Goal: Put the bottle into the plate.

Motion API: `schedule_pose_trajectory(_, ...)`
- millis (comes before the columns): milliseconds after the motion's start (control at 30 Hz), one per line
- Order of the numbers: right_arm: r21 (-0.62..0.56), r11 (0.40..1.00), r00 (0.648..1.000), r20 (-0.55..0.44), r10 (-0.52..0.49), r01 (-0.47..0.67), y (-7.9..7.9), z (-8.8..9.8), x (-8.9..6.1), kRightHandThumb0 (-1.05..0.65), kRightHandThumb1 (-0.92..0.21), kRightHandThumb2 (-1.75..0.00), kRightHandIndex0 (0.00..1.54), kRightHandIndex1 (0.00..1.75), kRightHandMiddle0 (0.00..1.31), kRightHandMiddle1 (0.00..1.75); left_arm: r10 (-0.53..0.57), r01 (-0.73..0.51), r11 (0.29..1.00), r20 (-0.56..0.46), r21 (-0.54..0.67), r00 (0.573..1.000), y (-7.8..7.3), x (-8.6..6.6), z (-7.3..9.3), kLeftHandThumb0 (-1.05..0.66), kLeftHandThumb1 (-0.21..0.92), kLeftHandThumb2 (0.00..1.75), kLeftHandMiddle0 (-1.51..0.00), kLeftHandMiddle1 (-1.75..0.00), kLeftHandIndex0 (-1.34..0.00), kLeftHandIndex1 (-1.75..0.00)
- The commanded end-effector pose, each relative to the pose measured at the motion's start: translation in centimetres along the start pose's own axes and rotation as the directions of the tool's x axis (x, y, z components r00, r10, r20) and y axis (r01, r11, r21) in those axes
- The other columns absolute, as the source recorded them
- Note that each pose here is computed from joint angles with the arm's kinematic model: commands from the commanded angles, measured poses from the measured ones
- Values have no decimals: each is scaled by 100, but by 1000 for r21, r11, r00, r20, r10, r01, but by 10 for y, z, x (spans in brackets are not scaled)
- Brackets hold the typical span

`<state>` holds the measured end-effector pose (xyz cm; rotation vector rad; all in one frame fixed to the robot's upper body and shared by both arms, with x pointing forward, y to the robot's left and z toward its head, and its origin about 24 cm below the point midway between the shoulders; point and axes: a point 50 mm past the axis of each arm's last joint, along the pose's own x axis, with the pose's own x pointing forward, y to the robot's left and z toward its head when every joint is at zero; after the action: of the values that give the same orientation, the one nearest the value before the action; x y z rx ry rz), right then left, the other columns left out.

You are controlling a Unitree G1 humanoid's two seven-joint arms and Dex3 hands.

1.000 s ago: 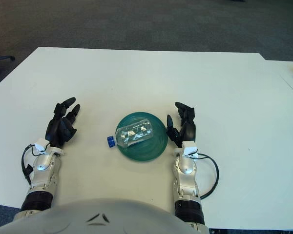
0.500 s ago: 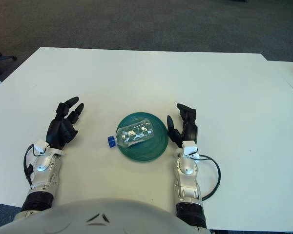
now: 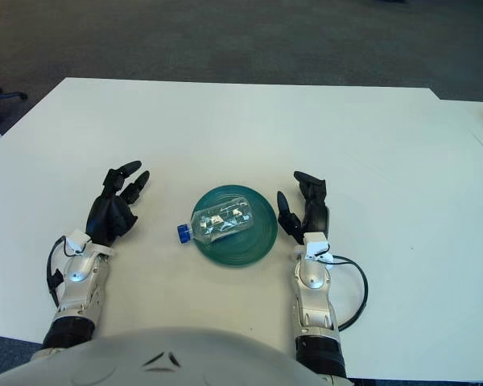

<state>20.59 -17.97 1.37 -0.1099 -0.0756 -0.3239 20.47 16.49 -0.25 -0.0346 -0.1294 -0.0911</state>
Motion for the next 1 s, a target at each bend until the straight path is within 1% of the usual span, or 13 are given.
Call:
schedule_pose_trajectory(0,-17,1000,1000,9,10,-10,-2,2,0,-62,-86,-44,37,53,2,108,32,-31,999,-116,12,993,-4,-18,-16,-67,92,101,-46,-4,0,-99)
schedule_pose_trajectory(133,-21,1000,1000,9,13,-13,-3,2,-1,-62,-87,-43,37,52,2,108,35,-35,999,-119,7,992,-8,-19,-14,-69,92,101,-47,-5,0,-99)
schedule_pose_trajectory(200,-22,1000,1000,7,17,-17,-3,2,-1,-63,-87,-42,37,52,2,108,31,-34,999,-116,-26,993,-17,-19,-15,-70,92,100,-48,-5,-1,-99)
schedule_pose_trajectory(333,-23,999,1000,3,23,-23,-4,1,-2,-63,-88,-41,37,52,2,108,37,-45,997,-117,-59,992,-25,-20,-15,-72,92,97,-51,-7,-4,-101)
schedule_pose_trajectory(467,-26,999,999,-3,33,-33,-6,1,-3,-62,-89,-41,37,51,1,107,49,-60,994,-125,-89,991,-29,-23,-14,-74,92,94,-53,-8,-6,-102)
schedule_pose_trajectory(700,-29,999,999,-10,42,-42,-8,2,-4,-62,-90,-40,37,50,0,106,49,-62,993,-130,-100,990,-35,-29,-12,-76,92,90,-55,-9,-9,-103)
schedule_pose_trajectory(800,-19,999,999,-4,41,-41,-7,3,-4,-62,-90,-40,37,51,1,107,54,-71,991,-148,-109,987,-40,-32,-13,-77,92,86,-58,-11,-14,-104)
schedule_pose_trajectory(900,-17,999,999,-3,40,-40,-7,4,-5,-61,-89,-40,38,51,2,107,63,-83,989,-161,-120,985,-43,-34,-12,-78,92,83,-60,-12,-17,-105)
schedule_pose_trajectory(967,-20,999,999,-11,45,-45,-6,3,-5,-61,-89,-40,38,51,2,107,71,-96,985,-167,-145,983,-48,-36,-11,-78,92,81,-61,-13,-17,-105)
